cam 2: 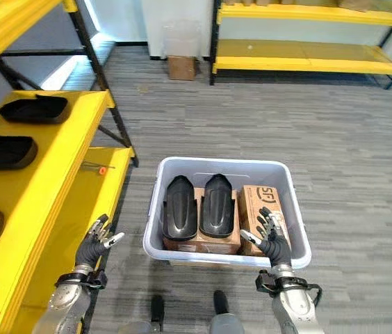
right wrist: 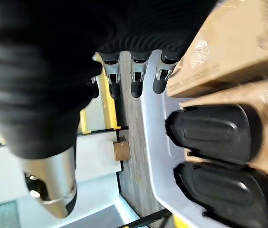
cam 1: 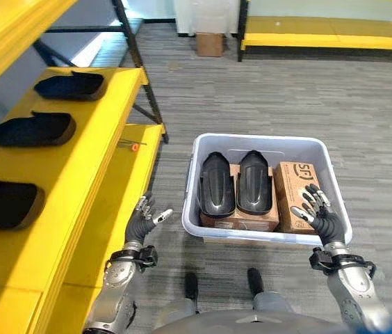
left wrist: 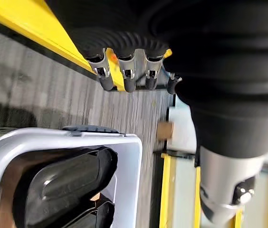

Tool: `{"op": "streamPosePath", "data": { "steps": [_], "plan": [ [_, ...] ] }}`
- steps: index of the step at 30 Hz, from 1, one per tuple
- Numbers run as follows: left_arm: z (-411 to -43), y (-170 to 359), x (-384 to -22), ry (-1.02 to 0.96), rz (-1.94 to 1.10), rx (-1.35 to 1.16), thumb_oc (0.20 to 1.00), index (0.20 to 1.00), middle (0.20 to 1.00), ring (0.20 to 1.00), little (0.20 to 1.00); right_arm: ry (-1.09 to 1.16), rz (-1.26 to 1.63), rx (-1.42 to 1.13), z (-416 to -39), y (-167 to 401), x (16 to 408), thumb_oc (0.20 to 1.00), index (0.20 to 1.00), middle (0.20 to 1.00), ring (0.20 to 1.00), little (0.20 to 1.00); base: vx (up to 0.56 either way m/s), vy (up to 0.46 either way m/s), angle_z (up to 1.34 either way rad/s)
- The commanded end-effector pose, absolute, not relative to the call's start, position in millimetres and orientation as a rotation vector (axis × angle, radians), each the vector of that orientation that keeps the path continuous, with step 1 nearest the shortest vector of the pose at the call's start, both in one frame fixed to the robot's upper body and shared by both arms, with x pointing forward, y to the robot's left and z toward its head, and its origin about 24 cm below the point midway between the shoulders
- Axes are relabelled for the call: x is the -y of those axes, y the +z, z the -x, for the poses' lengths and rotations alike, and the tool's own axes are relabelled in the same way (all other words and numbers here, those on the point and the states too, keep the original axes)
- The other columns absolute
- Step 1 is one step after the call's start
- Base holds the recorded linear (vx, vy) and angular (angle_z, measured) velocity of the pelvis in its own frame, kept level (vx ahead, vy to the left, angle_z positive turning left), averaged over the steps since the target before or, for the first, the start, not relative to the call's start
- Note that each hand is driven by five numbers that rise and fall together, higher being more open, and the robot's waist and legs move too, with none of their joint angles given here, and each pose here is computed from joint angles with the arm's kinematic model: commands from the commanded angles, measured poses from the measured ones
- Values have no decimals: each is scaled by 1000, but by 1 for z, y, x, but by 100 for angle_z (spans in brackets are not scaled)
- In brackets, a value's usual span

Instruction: Move parts from the plastic box to the shelf.

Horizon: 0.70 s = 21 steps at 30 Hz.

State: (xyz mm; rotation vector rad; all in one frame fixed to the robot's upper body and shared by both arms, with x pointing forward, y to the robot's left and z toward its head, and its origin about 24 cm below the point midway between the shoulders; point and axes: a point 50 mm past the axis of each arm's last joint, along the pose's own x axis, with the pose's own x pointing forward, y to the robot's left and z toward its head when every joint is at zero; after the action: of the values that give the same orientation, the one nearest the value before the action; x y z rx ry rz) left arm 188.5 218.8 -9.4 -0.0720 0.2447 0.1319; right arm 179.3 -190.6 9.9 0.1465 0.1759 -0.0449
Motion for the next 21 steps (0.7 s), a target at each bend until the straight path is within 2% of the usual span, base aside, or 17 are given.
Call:
{"op": "streamPosePath", "data": {
  "steps": [1, 10, 21],
  "plan": [
    [-183, 8, -224, 110, 38, -156, 1000, 1000, 1000, 1000, 1000, -24, -79, 4, -201, 45, 201, 1000, 1000, 1000, 1000, 1000, 37, 98, -47],
    [-188, 12, -223, 82, 24, -144, 1000, 1000, 1000, 1000, 1000, -42, -41, 49, -211, 54, 204, 1000, 1000, 1000, 1000, 1000, 22, 7, -19],
    [-211, 30, -216, 62, 13, -57, 1000, 1000, 1000, 1000, 1000, -130, -5, 163, -258, 80, 201, 1000, 1000, 1000, 1000, 1000, -102, -74, 16]
  ]
}}
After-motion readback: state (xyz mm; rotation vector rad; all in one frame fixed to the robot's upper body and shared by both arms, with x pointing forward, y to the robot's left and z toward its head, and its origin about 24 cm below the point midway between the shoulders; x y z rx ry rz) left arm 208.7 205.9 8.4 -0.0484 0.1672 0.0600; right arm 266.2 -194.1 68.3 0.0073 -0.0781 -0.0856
